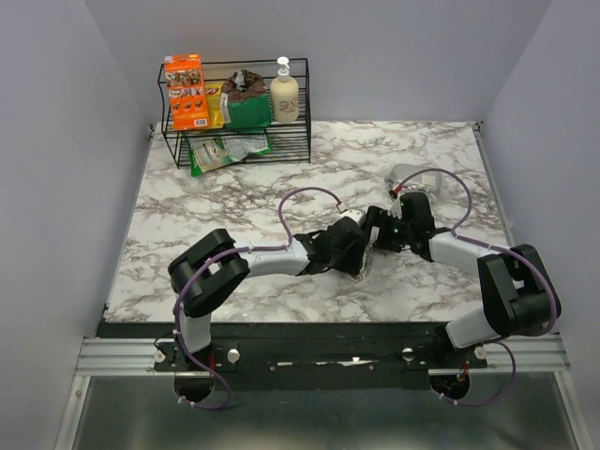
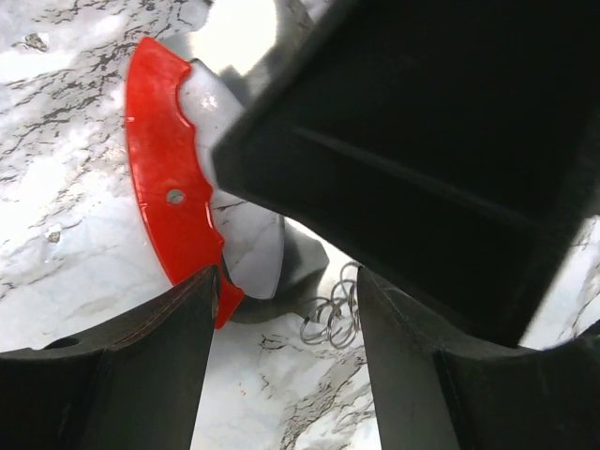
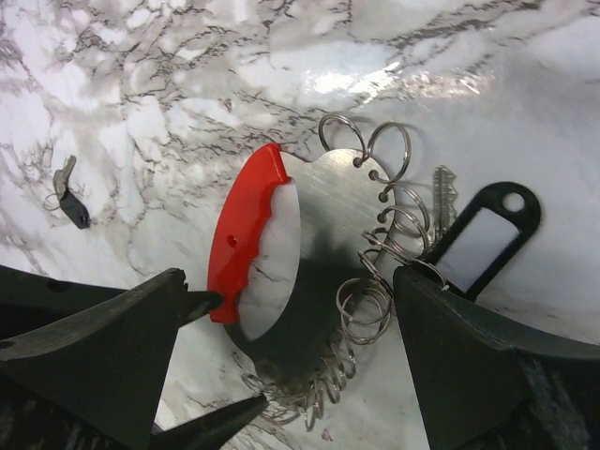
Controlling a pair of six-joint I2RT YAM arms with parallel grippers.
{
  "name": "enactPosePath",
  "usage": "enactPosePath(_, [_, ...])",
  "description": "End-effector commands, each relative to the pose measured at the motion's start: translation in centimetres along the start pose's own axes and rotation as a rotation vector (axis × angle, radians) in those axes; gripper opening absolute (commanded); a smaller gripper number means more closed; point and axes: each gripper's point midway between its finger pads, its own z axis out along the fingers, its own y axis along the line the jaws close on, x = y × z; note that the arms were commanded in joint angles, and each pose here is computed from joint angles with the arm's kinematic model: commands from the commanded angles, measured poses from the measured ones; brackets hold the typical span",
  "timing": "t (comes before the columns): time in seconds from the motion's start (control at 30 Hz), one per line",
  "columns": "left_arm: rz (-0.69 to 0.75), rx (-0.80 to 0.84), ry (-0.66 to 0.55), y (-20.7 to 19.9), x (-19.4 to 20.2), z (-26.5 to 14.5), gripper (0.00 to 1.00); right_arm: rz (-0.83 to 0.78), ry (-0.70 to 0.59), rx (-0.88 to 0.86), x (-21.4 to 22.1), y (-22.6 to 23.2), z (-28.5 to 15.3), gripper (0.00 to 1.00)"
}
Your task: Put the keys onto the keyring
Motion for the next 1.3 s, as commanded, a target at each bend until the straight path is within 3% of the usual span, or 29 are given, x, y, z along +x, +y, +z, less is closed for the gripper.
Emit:
enactPosePath(0.0, [-0.012, -0.004, -0.007, 0.2, 0.6, -0.9, 0.7, 0.008, 0.07, -0.044, 1.0, 1.0, 0.9, 1.0])
enactPosePath(0.37, [-0.056, -0.003, -0.263, 1.3, -4.2, -8.1, 0.8, -0.067, 0.117, -0.127, 0.1, 4.8, 3.2, 1.0])
enactPosePath(0.67, [-0.127, -0.031, -0.388, 4.2, -5.5, -12.1, 0.84, -0.182, 0.186, -0.135, 1.0, 8.7, 5.8, 1.0])
enactPosePath(0.83, [-0.141, -0.063, -0.393, 5.9, -4.5, -12.7, 0.86, -0.244, 0.083, -0.078, -2.3, 9.4, 4.3, 1.0])
enactPosePath(1.07, [-0.116, -0.072, -0.379, 6.8, -3.6, -12.2, 0.88, -0.298, -0.13, -0.035, -7.6, 11.7, -0.8, 1.0])
enactPosePath(1.27, [-0.059, -0.045, -0.305, 5.7, -3.3, -9.9, 0.82, -0.257, -0.164, 0.03, -6.7, 9.8, -3.5, 1.0])
